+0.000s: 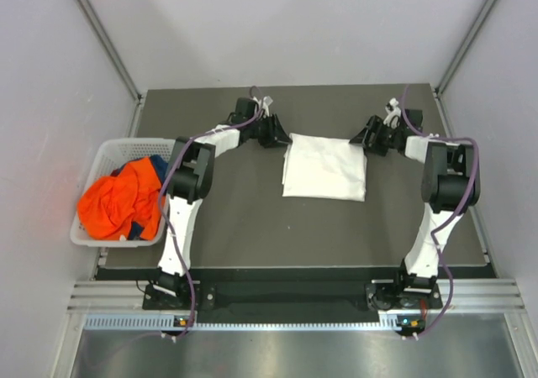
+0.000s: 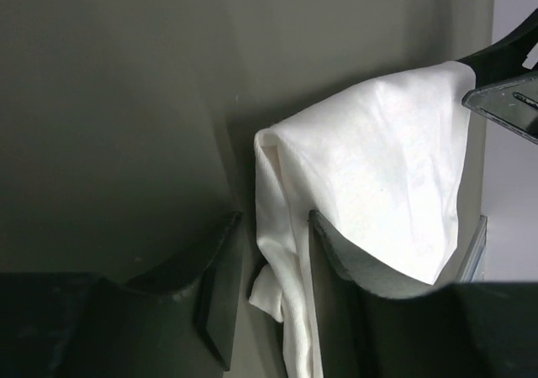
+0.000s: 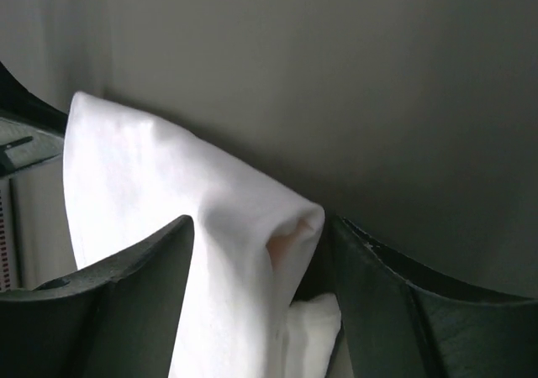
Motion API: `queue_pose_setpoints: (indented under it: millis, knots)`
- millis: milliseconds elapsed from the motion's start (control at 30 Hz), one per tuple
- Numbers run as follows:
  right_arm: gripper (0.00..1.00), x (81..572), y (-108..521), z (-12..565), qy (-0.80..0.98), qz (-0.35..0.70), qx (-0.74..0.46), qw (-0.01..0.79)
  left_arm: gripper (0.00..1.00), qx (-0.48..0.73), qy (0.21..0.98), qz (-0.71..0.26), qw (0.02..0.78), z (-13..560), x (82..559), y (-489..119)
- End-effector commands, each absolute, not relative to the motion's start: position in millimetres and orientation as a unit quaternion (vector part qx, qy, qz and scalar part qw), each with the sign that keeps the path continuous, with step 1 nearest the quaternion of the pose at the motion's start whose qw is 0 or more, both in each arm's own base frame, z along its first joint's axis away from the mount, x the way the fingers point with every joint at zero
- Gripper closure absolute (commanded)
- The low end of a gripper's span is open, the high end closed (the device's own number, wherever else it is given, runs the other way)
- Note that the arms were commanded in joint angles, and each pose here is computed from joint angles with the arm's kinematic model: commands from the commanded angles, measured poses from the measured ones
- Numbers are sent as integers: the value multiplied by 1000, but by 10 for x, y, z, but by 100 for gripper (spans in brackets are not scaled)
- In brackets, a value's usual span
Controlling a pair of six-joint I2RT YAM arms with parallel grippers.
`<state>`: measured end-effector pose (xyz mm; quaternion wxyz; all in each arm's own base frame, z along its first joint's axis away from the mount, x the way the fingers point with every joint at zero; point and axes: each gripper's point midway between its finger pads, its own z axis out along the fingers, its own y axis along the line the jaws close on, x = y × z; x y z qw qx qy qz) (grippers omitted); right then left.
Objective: Fold and stack the t-shirts
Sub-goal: Fold the tshirt
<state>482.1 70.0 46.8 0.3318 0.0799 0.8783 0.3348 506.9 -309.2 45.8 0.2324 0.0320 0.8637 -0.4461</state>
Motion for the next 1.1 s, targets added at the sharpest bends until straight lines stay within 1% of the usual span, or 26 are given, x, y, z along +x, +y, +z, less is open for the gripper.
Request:
queue_pose_setpoints:
  millis: [0,67,100,133,167,200,233,300,400,433,500,533,600,667,700,733,867,900,967,1000,1033,1067]
  knots:
    - [34,5021,675,518,864,349,71,356,60,53,840,-476,255,570,5209,-3211]
    - [38,5042,691,493,861,355,70,357,62,55,836,-482,256,545,5247,-3239]
    - [57,5045,705,491,859,360,70,357,73,58,832,-490,256,579,5255,-3263]
    - [67,5044,699,506,857,365,67,359,83,59,830,-494,254,553,5253,-3274]
    - [75,5053,692,579,848,372,63,373,92,61,825,-498,258,582,5267,-3288]
    - [88,5060,679,621,844,371,62,382,99,64,818,-509,262,638,5275,-3313]
    - [92,5059,665,666,840,371,63,391,100,66,813,-513,268,693,5286,-3331]
    - [96,5065,674,845,827,376,50,416,100,66,802,-522,283,813,5313,-3363]
    - [99,5042,692,1102,811,381,43,441,100,72,788,-528,310,1056,5317,-3406]
    - [98,5027,695,1157,807,384,46,446,100,75,781,-527,327,1194,5339,-3406]
    - [98,4960,696,1239,801,381,44,459,100,69,774,-532,336,1271,5326,-3422]
    - [97,4919,677,1191,804,373,49,460,100,72,763,-536,354,1380,5358,-3424]
    - [96,4906,636,1206,802,364,54,471,100,69,761,-538,355,1400,5366,-3452]
    - [94,4878,591,1067,807,361,76,462,100,61,770,-535,342,1258,5386,-3459]
    - [90,4867,586,1011,808,363,83,457,100,60,771,-536,340,1246,5403,-3469]
    - [88,4872,561,968,808,362,96,454,100,56,775,-535,332,1128,5406,-3474]
    - [86,4810,445,718,813,354,135,442,97,46,783,-532,319,937,5433,-3481]
    - [82,4808,450,724,809,361,137,444,96,48,782,-532,322,950,5460,-3490]
    - [73,4816,410,734,806,359,148,446,86,44,786,-529,318,875,5487,-3486]
    - [63,4817,400,743,808,354,151,446,80,47,785,-529,318,902,5497,-3494]
    - [56,4820,349,747,811,343,160,447,70,49,786,-529,317,935,5499,-3487]
    - [48,4796,335,825,812,337,163,447,68,53,788,-524,320,945,5515,-3457]
